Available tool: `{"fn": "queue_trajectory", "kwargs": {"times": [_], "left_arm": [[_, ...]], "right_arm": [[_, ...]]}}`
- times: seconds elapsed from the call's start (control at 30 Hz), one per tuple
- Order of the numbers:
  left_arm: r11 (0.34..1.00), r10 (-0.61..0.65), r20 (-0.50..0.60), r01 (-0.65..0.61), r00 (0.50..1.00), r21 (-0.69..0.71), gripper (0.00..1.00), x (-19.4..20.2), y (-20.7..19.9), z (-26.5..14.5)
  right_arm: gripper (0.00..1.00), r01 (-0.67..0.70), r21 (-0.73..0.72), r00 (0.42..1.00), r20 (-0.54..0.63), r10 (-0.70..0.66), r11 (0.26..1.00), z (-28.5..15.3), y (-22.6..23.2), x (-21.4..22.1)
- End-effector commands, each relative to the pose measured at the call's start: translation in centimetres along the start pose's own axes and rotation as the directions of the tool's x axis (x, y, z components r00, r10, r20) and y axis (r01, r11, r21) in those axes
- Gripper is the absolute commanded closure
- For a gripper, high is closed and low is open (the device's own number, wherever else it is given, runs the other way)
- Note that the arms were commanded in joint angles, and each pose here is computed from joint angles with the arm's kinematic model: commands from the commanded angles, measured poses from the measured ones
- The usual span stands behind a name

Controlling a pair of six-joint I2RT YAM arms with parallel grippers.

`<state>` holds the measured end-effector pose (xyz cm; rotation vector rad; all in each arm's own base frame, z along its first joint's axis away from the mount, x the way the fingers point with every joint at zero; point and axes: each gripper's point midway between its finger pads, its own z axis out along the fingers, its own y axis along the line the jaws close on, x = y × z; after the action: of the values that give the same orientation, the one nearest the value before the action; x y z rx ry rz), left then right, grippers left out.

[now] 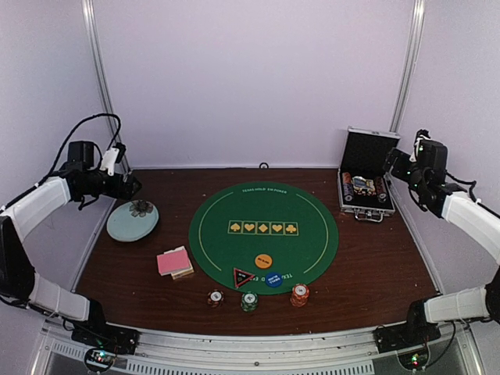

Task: Distribute texas hold em gaming equipment

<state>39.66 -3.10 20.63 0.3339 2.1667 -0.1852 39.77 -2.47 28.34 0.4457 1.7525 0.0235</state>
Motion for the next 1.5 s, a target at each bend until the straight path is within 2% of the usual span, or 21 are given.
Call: {"fn": "queue_trajectory", "kwargs": {"times": [0.0,0.1,0.23,0.37,0.53,0.63,0.8,1.03,1.47], "left_arm": [[0.998,0.002,-0.078,0.002,0.997,0.055,0.02,0.0,-1.3,-2.9],[0.998,0.015,-0.092,-0.009,0.996,0.066,0.02,-0.3,-1.6,-3.8],[0.998,0.025,-0.099,-0.018,0.995,0.068,0.03,-0.3,-2.0,-4.8],[0.997,0.038,-0.083,-0.032,0.996,0.069,0.02,-0.6,-2.3,-5.9],[0.995,0.046,-0.082,-0.038,0.996,0.097,0.02,-0.9,-2.9,-6.6],[0.993,0.049,-0.095,-0.039,0.994,0.107,0.02,-0.8,-3.1,-6.7],[0.992,0.044,-0.112,-0.030,0.993,0.124,0.02,-0.6,-3.3,-6.5],[0.990,0.036,-0.097,-0.022,0.995,0.139,0.02,-1.1,-3.6,-6.8],[0.990,0.040,-0.089,-0.027,0.995,0.142,0.02,-1.5,-3.7,-7.2]], "right_arm": [[0.00,-0.059,-0.206,0.967,-0.256,0.005,0.977,-0.5,3.8,4.3],[0.00,-0.047,-0.301,0.934,-0.351,-0.065,0.952,-2.2,7.5,6.6],[0.01,0.039,-0.406,0.888,-0.404,-0.217,0.913,-6.0,12.9,10.2],[0.04,0.068,-0.493,0.814,-0.475,-0.334,0.867,-10.1,17.6,14.8],[0.07,0.109,-0.596,0.720,-0.504,-0.477,0.795,-14.9,23.1,20.1],[0.08,0.132,-0.668,0.641,-0.506,-0.577,0.732,-18.0,26.0,23.7],[0.19,0.113,-0.752,0.533,-0.506,-0.678,0.650,-21.6,29.8,29.3],[0.34,0.112,-0.782,0.431,-0.518,-0.739,0.613,-23.5,32.2,34.8],[0.53,0.150,-0.778,0.340,-0.539,-0.771,0.610,-24.9,30.6,38.8]]}}
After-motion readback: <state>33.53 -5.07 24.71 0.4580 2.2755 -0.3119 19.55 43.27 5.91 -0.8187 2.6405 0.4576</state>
